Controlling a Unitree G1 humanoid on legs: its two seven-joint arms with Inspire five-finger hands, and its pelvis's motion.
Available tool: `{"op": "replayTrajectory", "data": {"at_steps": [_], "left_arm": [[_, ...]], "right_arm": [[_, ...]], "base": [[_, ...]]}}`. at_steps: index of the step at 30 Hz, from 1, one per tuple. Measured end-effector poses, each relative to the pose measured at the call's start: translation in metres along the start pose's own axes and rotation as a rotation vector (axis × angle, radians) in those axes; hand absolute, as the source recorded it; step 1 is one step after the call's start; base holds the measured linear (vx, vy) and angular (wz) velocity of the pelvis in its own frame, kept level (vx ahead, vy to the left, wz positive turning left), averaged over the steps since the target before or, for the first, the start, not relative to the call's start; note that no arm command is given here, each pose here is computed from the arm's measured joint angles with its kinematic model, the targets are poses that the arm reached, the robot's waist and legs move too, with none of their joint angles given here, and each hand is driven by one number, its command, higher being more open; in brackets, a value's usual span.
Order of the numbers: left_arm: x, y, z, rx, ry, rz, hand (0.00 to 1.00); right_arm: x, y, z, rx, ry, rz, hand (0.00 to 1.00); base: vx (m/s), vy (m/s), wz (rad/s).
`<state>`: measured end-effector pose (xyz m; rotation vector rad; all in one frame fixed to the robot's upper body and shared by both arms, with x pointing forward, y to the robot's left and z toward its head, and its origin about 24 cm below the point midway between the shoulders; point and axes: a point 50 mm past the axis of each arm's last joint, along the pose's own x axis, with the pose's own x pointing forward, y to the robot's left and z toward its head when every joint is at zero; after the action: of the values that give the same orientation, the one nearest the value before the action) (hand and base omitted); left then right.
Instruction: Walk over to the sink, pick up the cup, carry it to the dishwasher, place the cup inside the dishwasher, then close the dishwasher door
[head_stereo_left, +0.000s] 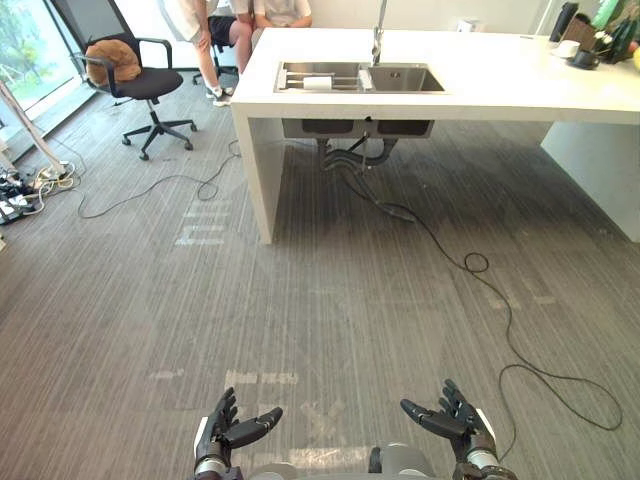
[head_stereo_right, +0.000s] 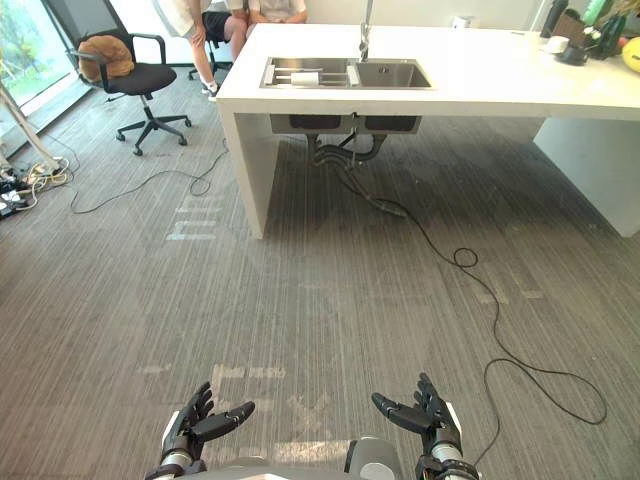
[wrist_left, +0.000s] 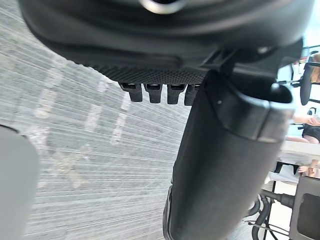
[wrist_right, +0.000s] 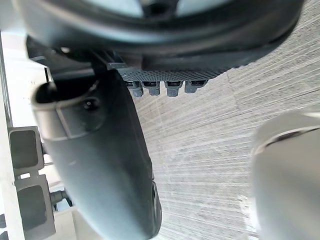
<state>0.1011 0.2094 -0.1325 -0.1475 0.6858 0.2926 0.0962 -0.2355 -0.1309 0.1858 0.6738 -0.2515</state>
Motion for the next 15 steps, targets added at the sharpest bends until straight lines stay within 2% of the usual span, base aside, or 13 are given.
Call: {"op": "replayTrajectory", "data": {"at_steps": [3,7,11,15], "left_arm": [[0.002,0.005,0.006,0.012,-0.027,0.009,1.00],[-0.007,0.010,-0.007,-0.022,0.006,0.049,1.00],[-0.009,-0.006,-0.014,-0.011,0.019,0.011,1.00],[-0.006,-0.005,-0.008,0.000,-0.002,0.007,1.00]], "right_arm": [[-0.004,0.003,-0.007,0.012,0.019,0.011,1.00],[-0.016,0.000,-0.021,0.033,0.049,-0.014,1.00],[-0.010,0.000,-0.013,0.034,0.020,-0.025,1.00],[-0.001,0.000,-0.002,0.016,-0.008,-0.019,1.00]], "base": [[0.31,-0.176,0.44],[0.48,-0.247,0.36],[0.60,-0.280,0.25],[0.52,-0.156,-0.11]]}}
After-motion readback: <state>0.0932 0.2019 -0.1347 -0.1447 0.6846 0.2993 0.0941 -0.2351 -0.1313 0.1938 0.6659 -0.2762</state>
